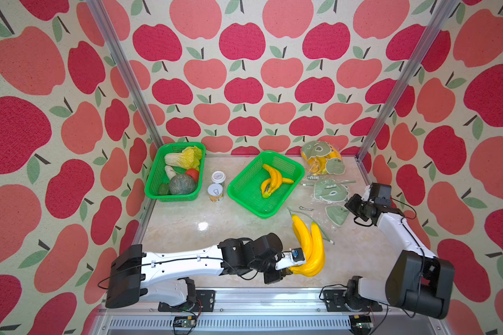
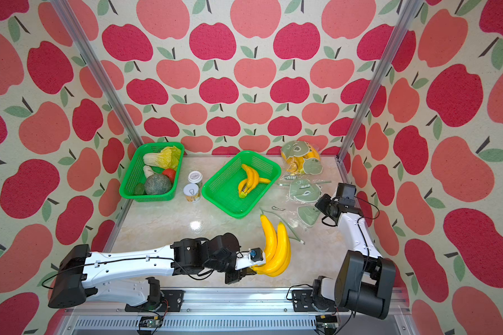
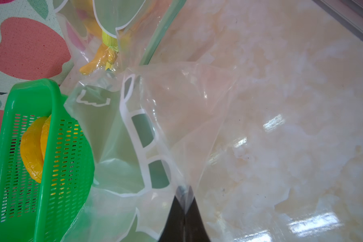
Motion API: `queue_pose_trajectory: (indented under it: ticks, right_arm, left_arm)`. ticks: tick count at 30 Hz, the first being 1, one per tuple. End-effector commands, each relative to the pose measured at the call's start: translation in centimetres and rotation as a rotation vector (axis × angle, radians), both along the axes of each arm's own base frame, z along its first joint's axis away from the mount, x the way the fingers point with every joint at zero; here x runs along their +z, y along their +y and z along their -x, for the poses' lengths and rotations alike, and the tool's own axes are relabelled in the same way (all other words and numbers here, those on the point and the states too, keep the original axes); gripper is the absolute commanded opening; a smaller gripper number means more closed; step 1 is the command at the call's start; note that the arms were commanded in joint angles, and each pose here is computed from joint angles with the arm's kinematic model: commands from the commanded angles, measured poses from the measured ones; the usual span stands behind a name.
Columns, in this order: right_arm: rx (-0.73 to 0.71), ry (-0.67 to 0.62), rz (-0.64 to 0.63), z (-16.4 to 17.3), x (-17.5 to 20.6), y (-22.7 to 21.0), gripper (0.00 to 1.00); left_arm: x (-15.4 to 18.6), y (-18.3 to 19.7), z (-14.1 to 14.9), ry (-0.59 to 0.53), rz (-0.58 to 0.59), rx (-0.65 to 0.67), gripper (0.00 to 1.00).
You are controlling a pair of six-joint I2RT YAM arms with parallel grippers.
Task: Open the zip-top bag and take out the banana
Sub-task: Pick up the banana from the zipper food storage bag, then place the banana in the basket.
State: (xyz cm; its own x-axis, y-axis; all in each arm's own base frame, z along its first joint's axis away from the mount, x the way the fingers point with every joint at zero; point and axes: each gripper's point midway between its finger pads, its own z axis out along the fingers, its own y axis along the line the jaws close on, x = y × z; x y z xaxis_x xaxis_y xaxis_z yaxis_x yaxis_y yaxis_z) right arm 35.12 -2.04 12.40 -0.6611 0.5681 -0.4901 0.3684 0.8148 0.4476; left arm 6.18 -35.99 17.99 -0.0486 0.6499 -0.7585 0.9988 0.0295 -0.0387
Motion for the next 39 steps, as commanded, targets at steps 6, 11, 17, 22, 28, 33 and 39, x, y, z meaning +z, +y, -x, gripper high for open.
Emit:
queue_pose_trajectory:
  ticks: [6,11,17,22,28,33,39]
  right_arm:
    - [-0.013,0.002,0.005,0.5,0.0,-0.3,0.0]
    - [-0.005,-0.012,-0.011,1.0,0.2,0.3,0.0]
    - [0.011,-0.014,-0.014,1.7,-0.1,0.8,0.0]
    - [0.021,-0.007,-0.023,2.3,-0.6,1.2,0.0]
    - [0.027,-0.001,-0.026,2.6,-0.9,1.4,0.0]
    - [0.033,0.006,-0.03,2.8,-1.2,1.6,0.0]
    - [0.033,0.015,-0.027,2.9,-1.5,1.5,0.0]
  left_arm:
    - [7.0,3.6,-5.9,-0.116,0.09,0.13,0.16]
    - [9.8,3.7,-15.1,-0.154,0.154,0.322,0.16]
    - [7.6,2.2,-25.2,-0.117,0.11,0.427,0.15]
    - [4.7,1.0,-31.6,-0.053,0.044,0.444,0.16]
    - [0.0,-0.4,-36.0,-0.068,-0.095,0.431,0.16]
    - [-3.6,0.0,-38.5,-0.036,-0.172,0.447,0.17]
    - [-6.6,0.2,-39.2,0.009,-0.224,0.463,0.2]
